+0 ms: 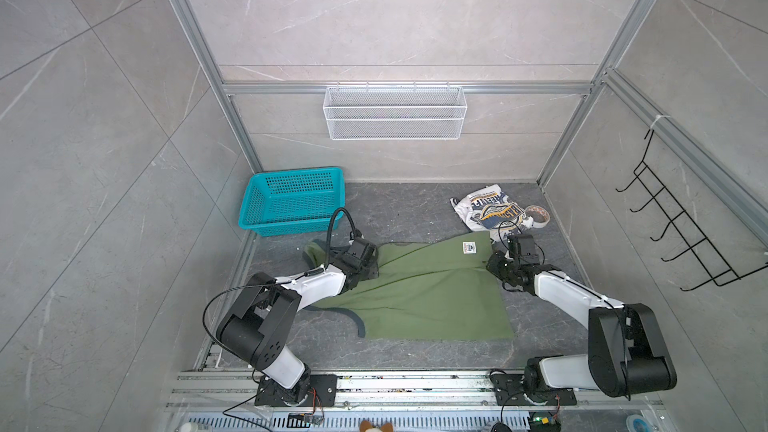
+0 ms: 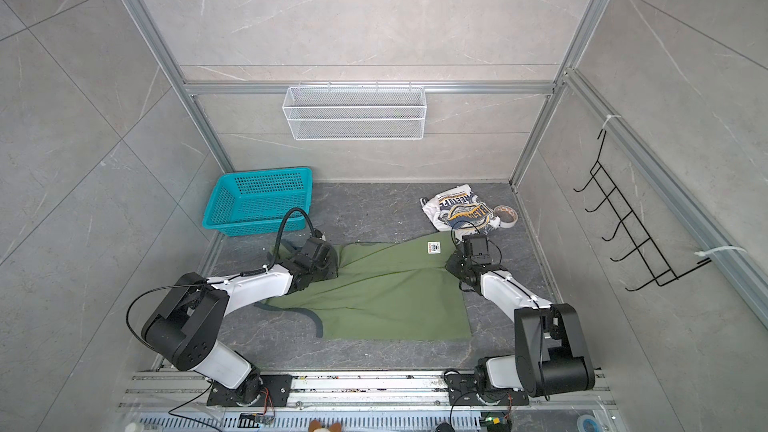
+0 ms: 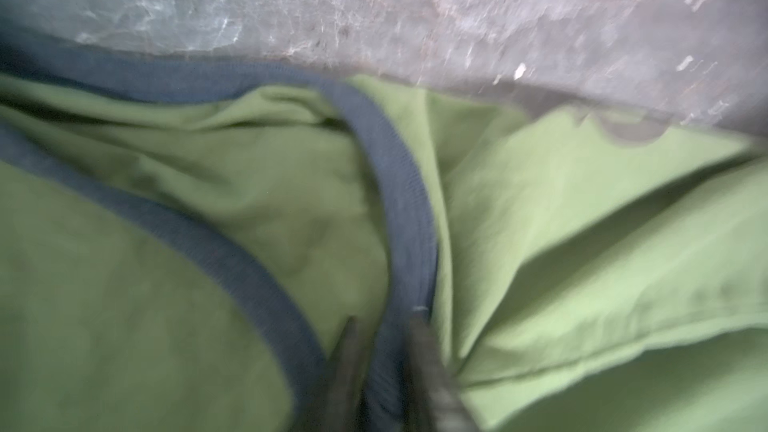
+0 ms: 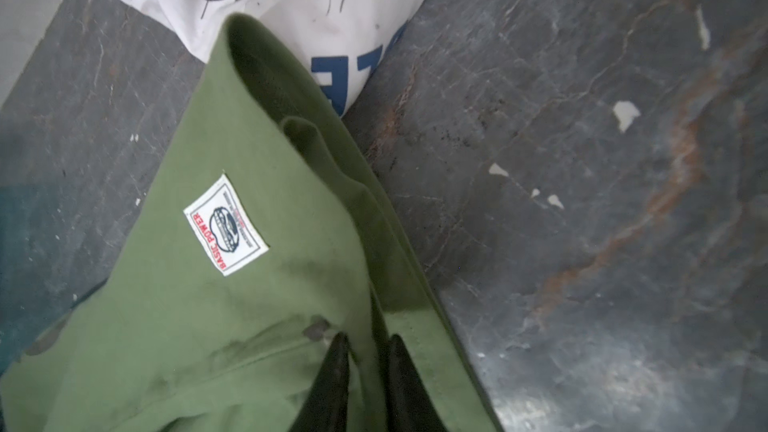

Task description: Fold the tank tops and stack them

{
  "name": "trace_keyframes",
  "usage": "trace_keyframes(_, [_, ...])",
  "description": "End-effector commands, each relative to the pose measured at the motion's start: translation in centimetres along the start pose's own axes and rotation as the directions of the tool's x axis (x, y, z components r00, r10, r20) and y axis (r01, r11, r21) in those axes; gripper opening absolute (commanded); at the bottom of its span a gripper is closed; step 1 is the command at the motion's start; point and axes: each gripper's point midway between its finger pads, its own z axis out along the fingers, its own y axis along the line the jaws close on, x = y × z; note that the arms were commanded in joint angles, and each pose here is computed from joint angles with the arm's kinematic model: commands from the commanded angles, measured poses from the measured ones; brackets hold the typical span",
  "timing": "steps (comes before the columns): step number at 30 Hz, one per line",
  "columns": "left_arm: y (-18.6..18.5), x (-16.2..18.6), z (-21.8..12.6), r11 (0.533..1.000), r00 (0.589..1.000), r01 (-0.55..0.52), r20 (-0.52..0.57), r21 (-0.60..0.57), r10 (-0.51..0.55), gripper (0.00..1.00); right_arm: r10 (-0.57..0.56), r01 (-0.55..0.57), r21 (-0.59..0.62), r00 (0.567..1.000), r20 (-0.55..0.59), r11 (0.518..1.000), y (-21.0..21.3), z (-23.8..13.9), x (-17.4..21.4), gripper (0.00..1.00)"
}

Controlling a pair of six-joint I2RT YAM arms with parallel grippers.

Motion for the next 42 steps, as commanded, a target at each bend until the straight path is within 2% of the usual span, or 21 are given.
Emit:
trace_keyframes(1, [0.2, -2.4, -2.3, 0.999, 0.997, 0.027, 0.073, -0.029, -0.025, 0.36, 0.015, -0.017, 0.063, 0.999, 0.03, 0.998, -0.7, -1.0, -1.1, 0.38])
trace_keyframes(5, [0.2, -4.7, -4.7, 0.999, 0.991, 0.006, 0.136, -0.053, 0.001, 0.52, -0.001, -0.006, 0.084, 0.997, 0.076, 0.996, -0.2, -2.6, -2.9, 0.57])
trace_keyframes(7, [0.1, -5.5, -5.2, 0.998, 0.989, -0.01, 0.145, -0.054, 0.018, 0.6, -0.019, 0.013, 0.072, 0.996, 0.085, 0.997, 0.3, -3.1, -3.4, 0.63])
trace_keyframes(8, [-0.3, -5.8, -5.1, 0.999, 0.991, -0.022, 0.129, -0.032, 0.026, 0.6, -0.024, 0.02, 0.055, 0.996, 0.081, 0.998, 0.8, -3.0, -3.5, 0.65])
trace_keyframes(12, [-1.8, -5.7, -3.5, 0.999, 0.999, -0.041, 0.033, -0.002, 0.041, 0.63, -0.02, 0.02, 0.034, 1.0, -0.005, 0.999, 1.4, -1.4, -2.5, 0.65])
trace_keyframes(16, [-1.0, -4.1, -1.6, 0.997, 0.997, -0.027, -0.072, -0.073, 0.022, 0.67, -0.007, 0.013, 0.081, 0.997, -0.073, 0.997, 0.5, 0.0, -1.4, 0.65])
trace_keyframes(21, [-0.6, -2.4, 0.0, 0.996, 0.99, -0.005, -0.144, -0.084, -0.007, 0.68, 0.013, 0.0, 0.113, 0.993, -0.12, 0.994, -0.5, 1.1, -0.7, 0.64])
trace_keyframes(24, [-0.7, -1.9, 0.4, 0.997, 0.987, 0.004, -0.163, -0.077, -0.017, 0.66, 0.02, -0.005, 0.101, 0.989, -0.145, 0.995, -0.6, 1.6, -0.2, 0.63])
trace_keyframes(28, [-1.0, -1.5, 0.6, 0.998, 0.985, 0.012, -0.172, -0.058, -0.022, 0.59, 0.018, -0.009, 0.058, 0.987, -0.16, 0.998, -0.2, 1.9, 0.4, 0.56])
trace_keyframes(36, [-0.6, -0.8, 0.1, 0.997, 0.978, 0.029, -0.203, -0.073, -0.043, 0.49, 0.021, -0.008, 0.081, 0.987, -0.16, 0.997, -0.7, 2.0, 0.4, 0.43])
trace_keyframes(42, [-0.9, -0.3, -0.1, 0.997, 0.976, 0.058, -0.209, -0.046, -0.066, 0.33, 0.024, -0.011, 0.074, 0.984, -0.176, 0.997, -0.5, 2.2, 0.6, 0.3])
